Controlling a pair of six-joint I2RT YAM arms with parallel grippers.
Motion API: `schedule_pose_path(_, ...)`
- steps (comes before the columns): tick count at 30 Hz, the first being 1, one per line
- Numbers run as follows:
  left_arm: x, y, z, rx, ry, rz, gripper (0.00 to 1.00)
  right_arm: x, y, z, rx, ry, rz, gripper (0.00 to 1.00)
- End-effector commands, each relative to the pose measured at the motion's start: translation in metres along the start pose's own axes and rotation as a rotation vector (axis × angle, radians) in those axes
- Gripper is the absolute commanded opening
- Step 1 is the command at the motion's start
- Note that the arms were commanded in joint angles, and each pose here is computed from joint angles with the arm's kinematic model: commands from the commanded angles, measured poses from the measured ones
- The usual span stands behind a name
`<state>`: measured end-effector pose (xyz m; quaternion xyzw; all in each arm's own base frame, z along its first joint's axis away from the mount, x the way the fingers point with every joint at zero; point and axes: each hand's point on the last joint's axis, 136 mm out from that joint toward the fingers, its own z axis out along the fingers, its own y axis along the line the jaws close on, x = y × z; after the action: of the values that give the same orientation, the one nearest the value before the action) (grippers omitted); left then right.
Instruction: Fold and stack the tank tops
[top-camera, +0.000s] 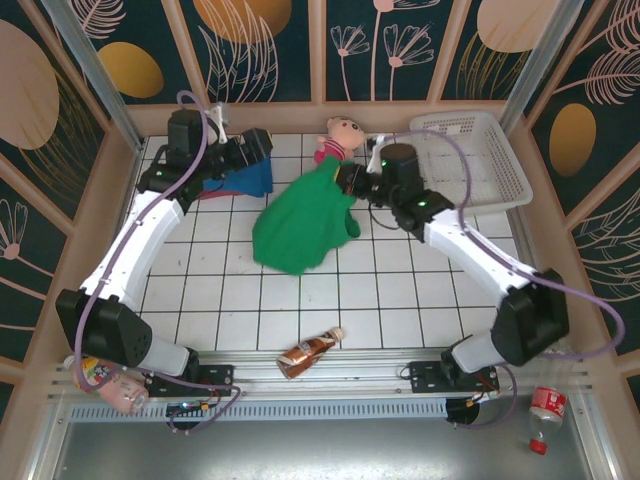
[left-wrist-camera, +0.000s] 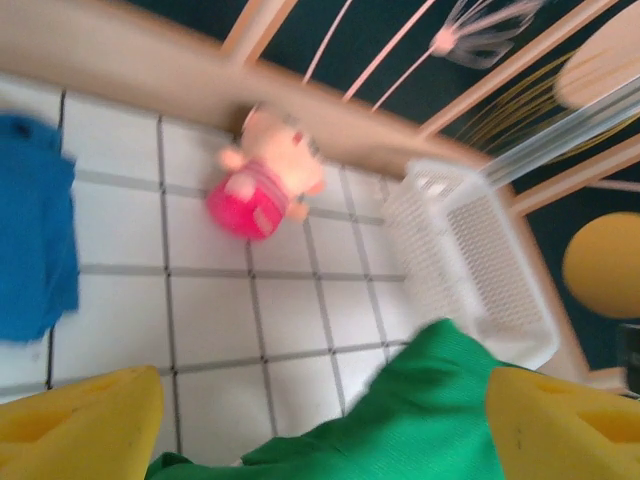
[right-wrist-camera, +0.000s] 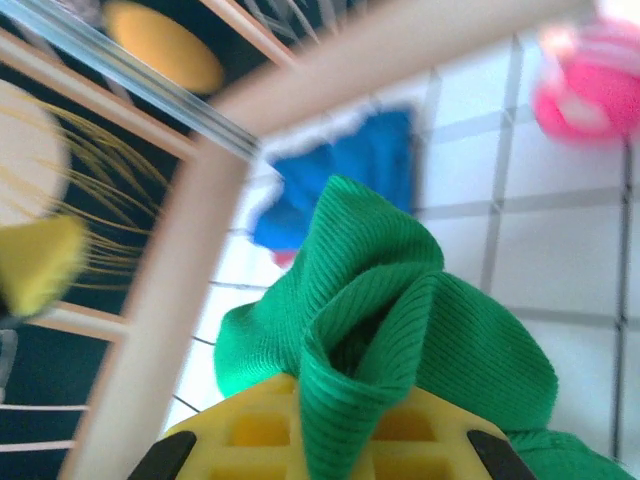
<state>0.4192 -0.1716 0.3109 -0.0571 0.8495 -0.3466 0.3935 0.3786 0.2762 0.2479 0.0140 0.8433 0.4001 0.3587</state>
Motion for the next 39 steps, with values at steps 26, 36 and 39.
schedule_pose_path(26,0.252,0.123,0.030,-0.249,0.420,-0.258,0.70,0.157,-0.154,-0.002,0.270,0.273,-0.155,0.60)
schedule_pose_path(36,0.245,0.113,0.050,-0.198,0.439,-0.236,0.28,0.163,-0.145,0.017,0.227,0.297,-0.176,0.15)
schedule_pose_path(39,0.234,0.102,0.049,-0.186,0.440,-0.221,0.09,0.141,-0.133,0.012,0.233,0.245,-0.216,0.03)
